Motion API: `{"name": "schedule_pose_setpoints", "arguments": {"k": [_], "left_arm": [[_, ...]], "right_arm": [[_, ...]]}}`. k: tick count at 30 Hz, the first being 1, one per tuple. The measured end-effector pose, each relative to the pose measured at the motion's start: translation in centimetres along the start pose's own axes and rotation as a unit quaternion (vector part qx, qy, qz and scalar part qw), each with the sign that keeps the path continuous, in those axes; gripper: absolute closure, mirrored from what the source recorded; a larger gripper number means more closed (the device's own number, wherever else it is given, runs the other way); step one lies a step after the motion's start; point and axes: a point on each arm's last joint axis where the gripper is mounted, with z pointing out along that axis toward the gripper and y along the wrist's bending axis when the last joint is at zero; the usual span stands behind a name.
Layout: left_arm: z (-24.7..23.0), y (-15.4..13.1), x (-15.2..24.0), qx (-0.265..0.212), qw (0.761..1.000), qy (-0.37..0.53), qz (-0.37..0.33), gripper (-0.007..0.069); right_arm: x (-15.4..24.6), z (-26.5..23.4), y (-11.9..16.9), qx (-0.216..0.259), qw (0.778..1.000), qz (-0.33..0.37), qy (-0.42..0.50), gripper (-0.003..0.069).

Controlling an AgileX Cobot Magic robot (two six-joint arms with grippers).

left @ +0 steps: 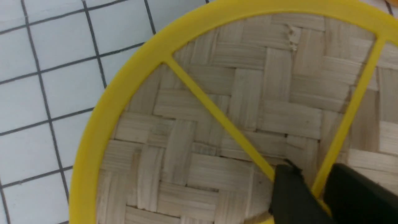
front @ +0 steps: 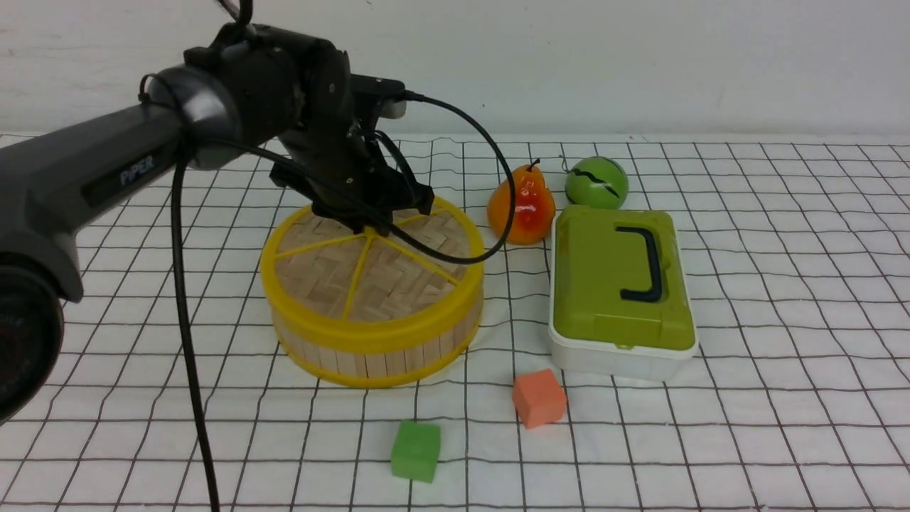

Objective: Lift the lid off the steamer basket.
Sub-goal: Use the left arm to lift the lid of the steamer, then use the left arm to place the steamer lid on the table

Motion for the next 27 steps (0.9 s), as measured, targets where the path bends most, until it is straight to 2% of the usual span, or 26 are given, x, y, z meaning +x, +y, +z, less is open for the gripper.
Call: {"name": "schedule_pose_setpoints", "arguments": {"k": [1,7,11,13,16,18,20,22,23,24,25,27], "left_arm": [[0.0,0.0,0.0,0.000,1.000,0.000,-0.001,0.0526],[-1.5,-0.1,-0.6,0.004,1.000,-0.014,-0.005,0.0521],[-7.4,0.2,-2.3,0.001,0.997,-0.077,-0.002,0.0521],[-8.7,0.4,-2.6,-0.004,0.996,-0.091,0.002,0.0521],[-13.6,2.7,-3.0,-0.046,0.990,-0.135,0.013,0.0521],[-14.9,4.3,-3.0,-0.067,0.987,-0.144,0.006,0.0521],[-15.5,7.8,-2.2,-0.099,0.985,-0.138,-0.021,0.0521],[-14.9,9.5,-1.5,-0.109,0.986,-0.121,-0.039,0.0521],[-13.3,11.6,-0.1,-0.114,0.987,-0.092,-0.065,0.0521],[-12.8,12.1,0.4,-0.114,0.987,-0.084,-0.073,0.0521],[-10.4,13.9,2.2,-0.114,0.987,-0.052,-0.100,0.0521],[-7.8,15.6,4.3,-0.113,0.985,-0.025,-0.130,0.0521]], "right_arm": [[0.0,0.0,0.0,0.000,1.000,0.000,0.000,0.0419],[0.0,0.0,0.0,0.000,1.000,0.000,0.000,0.0419],[0.0,0.0,0.0,0.000,1.000,0.000,0.000,0.0419],[0.0,0.0,0.0,0.000,1.000,0.000,0.000,0.0419],[0.0,0.0,0.0,0.000,1.000,0.000,0.000,0.0419],[0.0,0.0,0.0,0.000,1.000,0.000,0.000,0.0419],[0.0,0.0,0.0,0.000,1.000,0.000,0.000,0.0419],[0.0,0.0,0.0,0.000,1.000,0.000,0.000,0.0419],[0.0,0.0,0.0,0.000,1.000,0.000,0.000,0.0419],[0.0,0.0,0.0,0.000,1.000,0.000,0.000,0.0419],[0.0,0.0,0.0,0.000,1.000,0.000,0.000,0.0419],[0.0,0.0,0.0,0.000,1.000,0.000,0.000,0.0419]]}}
